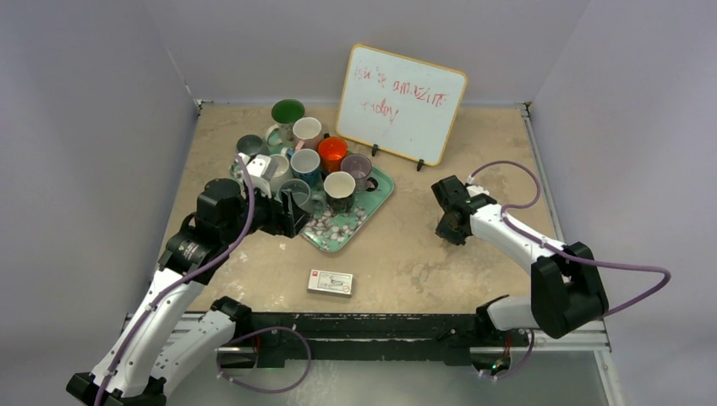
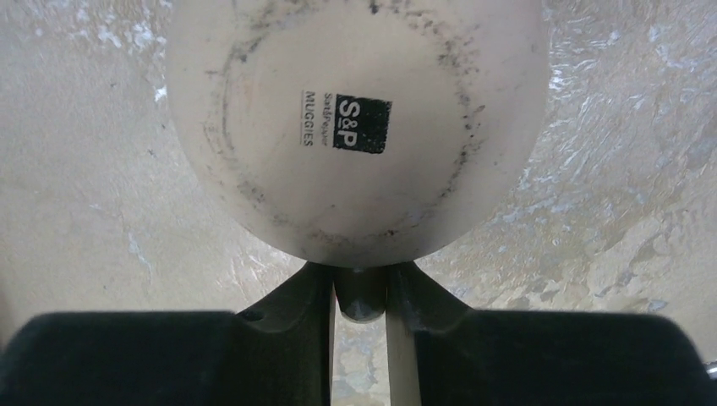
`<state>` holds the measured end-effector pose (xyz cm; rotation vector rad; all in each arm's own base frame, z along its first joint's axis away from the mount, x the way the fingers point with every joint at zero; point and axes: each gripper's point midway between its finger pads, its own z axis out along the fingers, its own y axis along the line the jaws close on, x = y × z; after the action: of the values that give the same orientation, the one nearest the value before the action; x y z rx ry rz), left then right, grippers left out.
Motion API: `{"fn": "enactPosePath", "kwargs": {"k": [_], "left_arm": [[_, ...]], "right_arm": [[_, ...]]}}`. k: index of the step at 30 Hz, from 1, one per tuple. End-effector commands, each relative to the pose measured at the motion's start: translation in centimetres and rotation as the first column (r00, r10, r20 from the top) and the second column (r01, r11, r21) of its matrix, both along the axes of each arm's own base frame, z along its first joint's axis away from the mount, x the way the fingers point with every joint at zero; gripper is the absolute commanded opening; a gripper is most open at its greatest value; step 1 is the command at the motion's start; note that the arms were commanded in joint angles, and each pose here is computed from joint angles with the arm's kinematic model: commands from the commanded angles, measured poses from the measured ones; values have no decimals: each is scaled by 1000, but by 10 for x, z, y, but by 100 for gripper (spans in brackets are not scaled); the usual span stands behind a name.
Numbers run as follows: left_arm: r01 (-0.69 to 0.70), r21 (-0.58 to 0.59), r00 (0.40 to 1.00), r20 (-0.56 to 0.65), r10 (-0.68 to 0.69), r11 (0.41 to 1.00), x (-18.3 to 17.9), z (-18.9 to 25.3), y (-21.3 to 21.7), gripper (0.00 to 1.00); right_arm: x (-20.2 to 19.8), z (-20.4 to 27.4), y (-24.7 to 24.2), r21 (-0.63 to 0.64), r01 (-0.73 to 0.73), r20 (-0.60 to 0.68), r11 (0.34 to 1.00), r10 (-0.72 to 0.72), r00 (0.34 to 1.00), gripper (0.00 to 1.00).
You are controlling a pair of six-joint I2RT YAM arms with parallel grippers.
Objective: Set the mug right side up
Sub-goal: Turn over the cup at the center of the board.
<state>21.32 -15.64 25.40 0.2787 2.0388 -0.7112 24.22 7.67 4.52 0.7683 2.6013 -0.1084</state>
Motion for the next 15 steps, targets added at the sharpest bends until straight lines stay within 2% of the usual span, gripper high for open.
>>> {"fn": "enactPosePath", "kwargs": {"k": [1, 5, 10, 15], "left_arm": [[-11, 17, 1000, 22, 10, 1000, 3, -1, 4, 75], [-15, 19, 1000, 19, 15, 1000, 4, -2, 4, 76], [-9, 6, 1000, 1, 9, 1000, 5, -4, 1, 76], [-21, -22, 1000, -3, 21, 1000, 5, 0, -1, 79]], "right_arm": [[12, 9, -7, -38, 44, 59, 998, -41, 997, 12], [13, 9, -5, -25, 22, 70, 999, -20, 997, 0], [21, 26, 17, 98, -64, 178, 993, 46, 983, 0], [22, 44, 42, 237, -166, 303, 957, 89, 949, 0]]}}
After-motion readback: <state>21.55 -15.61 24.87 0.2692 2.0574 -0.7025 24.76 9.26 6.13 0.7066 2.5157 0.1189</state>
